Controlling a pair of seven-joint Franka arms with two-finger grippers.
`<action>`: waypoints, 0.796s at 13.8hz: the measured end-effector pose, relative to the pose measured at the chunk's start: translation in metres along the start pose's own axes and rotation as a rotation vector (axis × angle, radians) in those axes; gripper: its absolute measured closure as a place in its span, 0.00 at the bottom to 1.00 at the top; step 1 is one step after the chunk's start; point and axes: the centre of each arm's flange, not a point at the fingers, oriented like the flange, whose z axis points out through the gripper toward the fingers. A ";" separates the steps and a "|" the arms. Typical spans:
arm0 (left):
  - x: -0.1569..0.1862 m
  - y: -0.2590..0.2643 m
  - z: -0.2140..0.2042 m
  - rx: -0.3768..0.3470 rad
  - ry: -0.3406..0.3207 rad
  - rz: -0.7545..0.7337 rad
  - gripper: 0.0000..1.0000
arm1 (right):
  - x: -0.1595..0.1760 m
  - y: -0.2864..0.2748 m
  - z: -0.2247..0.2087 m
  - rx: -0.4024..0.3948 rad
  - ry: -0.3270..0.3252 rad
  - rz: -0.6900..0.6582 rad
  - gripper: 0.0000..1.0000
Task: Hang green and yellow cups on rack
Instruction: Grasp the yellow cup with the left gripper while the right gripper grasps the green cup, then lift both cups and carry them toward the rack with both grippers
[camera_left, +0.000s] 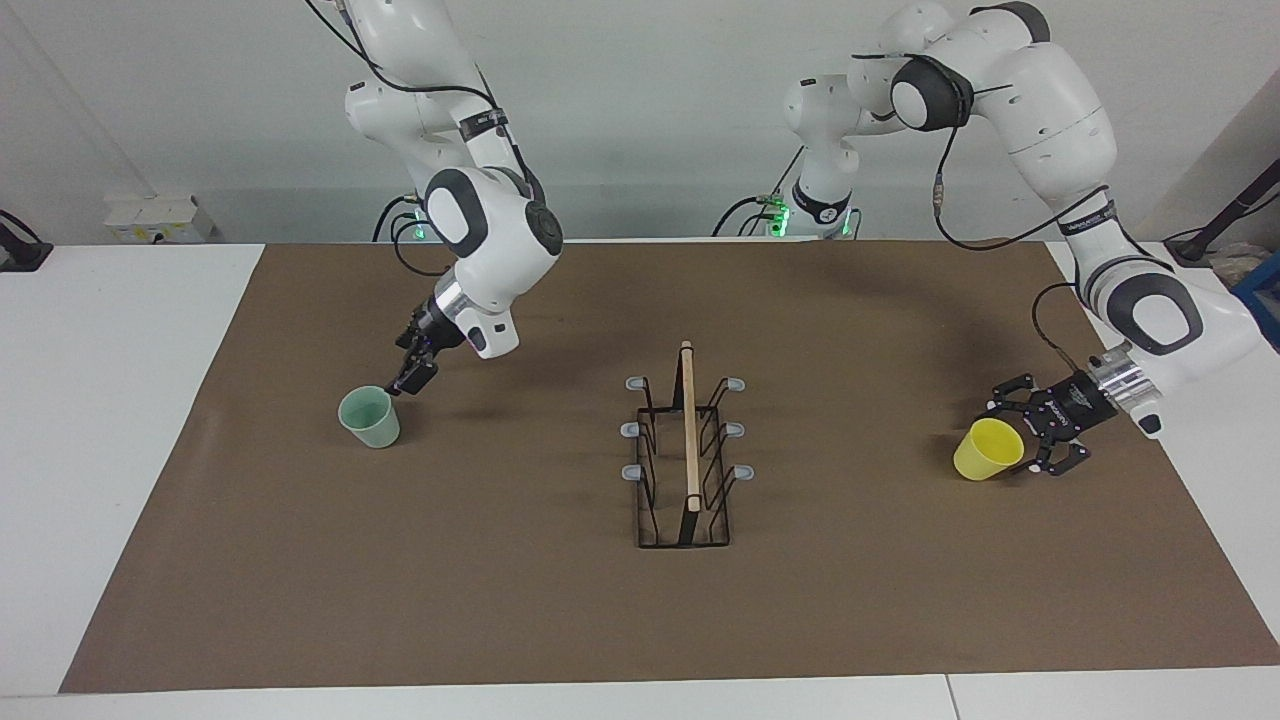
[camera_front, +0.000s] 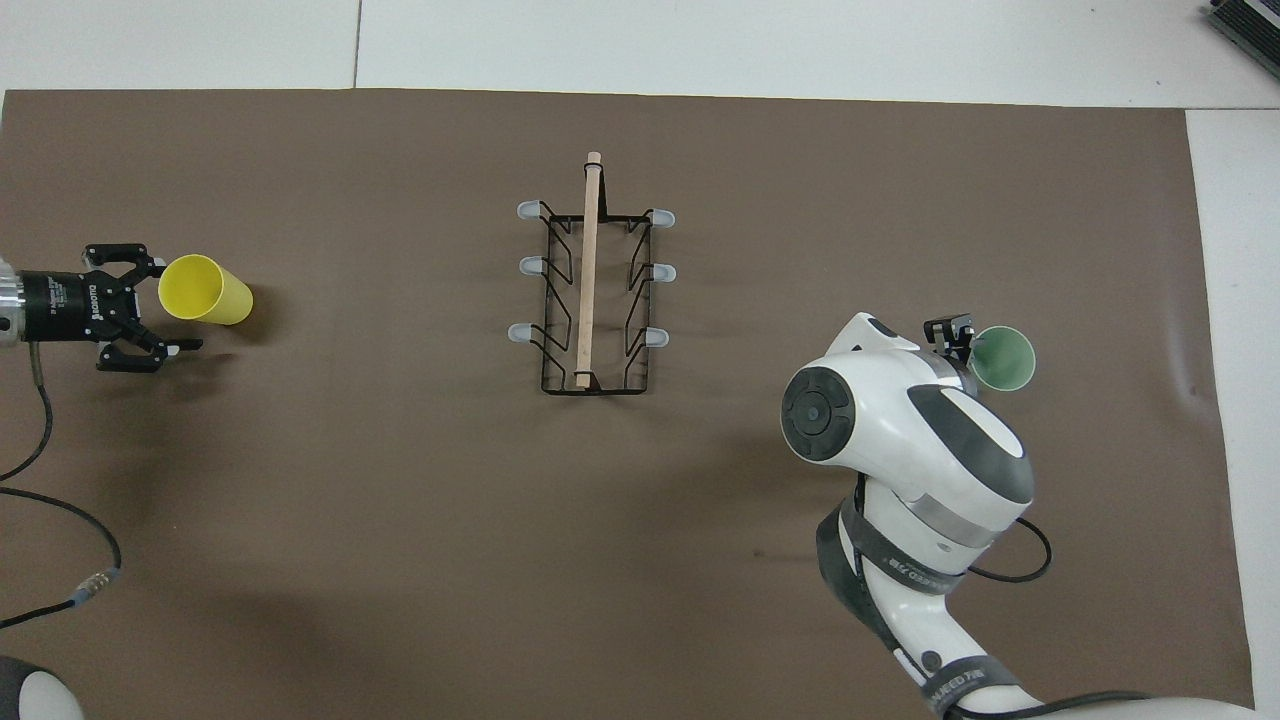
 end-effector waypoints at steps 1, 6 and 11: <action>0.004 -0.006 0.002 -0.030 -0.033 -0.031 0.00 | 0.009 -0.001 0.007 -0.003 -0.010 0.002 0.00; 0.010 -0.019 0.019 -0.155 -0.117 -0.130 0.00 | 0.059 -0.012 0.031 -0.006 -0.053 0.046 0.00; 0.007 -0.021 0.037 -0.223 -0.138 -0.176 0.00 | 0.061 -0.010 0.041 -0.035 -0.041 0.050 0.00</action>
